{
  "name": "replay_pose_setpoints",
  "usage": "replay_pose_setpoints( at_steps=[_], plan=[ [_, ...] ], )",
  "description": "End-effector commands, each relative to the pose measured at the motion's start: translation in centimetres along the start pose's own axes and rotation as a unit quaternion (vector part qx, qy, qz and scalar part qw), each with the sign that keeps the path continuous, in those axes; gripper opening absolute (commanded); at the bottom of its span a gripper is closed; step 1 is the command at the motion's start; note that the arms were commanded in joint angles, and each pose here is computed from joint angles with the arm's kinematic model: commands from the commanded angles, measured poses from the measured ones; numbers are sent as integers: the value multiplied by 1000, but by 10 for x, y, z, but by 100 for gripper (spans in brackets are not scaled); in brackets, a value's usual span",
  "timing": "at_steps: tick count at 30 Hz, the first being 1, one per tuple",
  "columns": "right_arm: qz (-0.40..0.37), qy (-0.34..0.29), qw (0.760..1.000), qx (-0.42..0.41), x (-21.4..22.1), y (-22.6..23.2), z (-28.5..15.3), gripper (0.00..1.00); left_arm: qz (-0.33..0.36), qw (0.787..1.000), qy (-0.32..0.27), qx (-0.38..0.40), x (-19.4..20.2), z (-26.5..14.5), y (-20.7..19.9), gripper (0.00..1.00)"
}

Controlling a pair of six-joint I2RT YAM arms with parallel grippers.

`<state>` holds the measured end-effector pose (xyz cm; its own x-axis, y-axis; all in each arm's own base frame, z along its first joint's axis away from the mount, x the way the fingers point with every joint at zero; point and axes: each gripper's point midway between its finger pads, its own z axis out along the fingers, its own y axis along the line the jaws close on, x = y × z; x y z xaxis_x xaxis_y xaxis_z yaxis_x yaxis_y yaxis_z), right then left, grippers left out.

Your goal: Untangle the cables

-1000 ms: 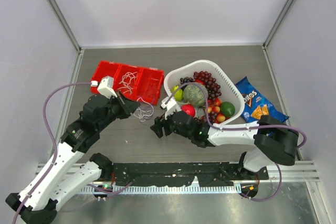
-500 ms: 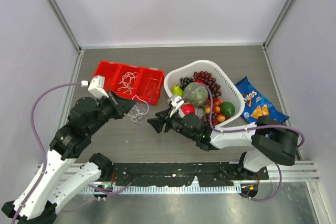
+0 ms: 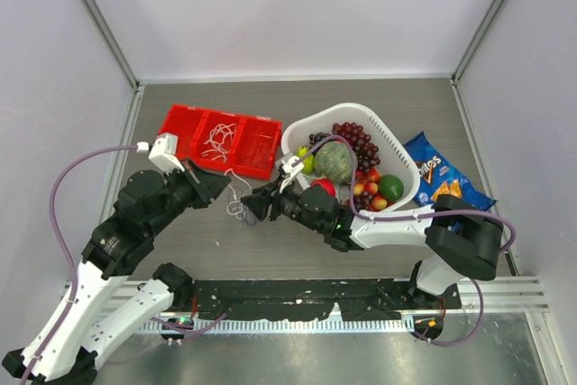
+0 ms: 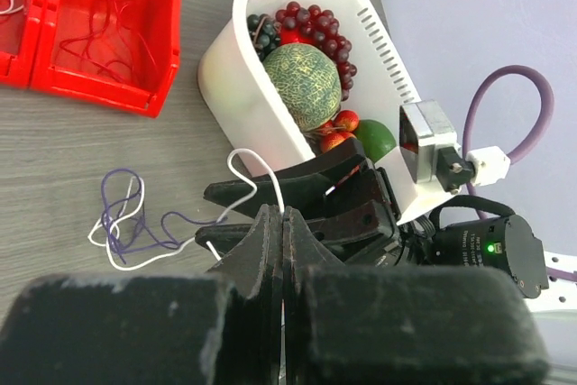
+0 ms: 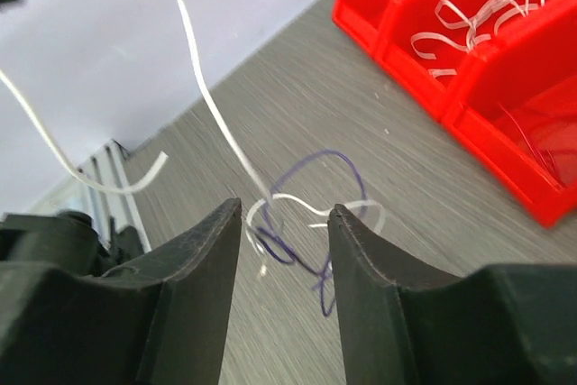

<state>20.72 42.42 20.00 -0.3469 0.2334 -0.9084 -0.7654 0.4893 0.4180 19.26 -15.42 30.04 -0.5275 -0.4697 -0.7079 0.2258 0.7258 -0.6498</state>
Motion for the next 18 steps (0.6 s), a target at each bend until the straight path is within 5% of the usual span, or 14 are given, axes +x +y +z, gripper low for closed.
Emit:
replay_pose_setpoints(
  at_steps=[1,18],
  plan=[
    [-19,31,999,13,8,-5,-6,57,8,1000,-16,-5,-12,-6,-4,0],
    [-68,16,998,2,-9,-13,4,56,44,995,-30,87,-48,-27,-63,0]
  ],
)
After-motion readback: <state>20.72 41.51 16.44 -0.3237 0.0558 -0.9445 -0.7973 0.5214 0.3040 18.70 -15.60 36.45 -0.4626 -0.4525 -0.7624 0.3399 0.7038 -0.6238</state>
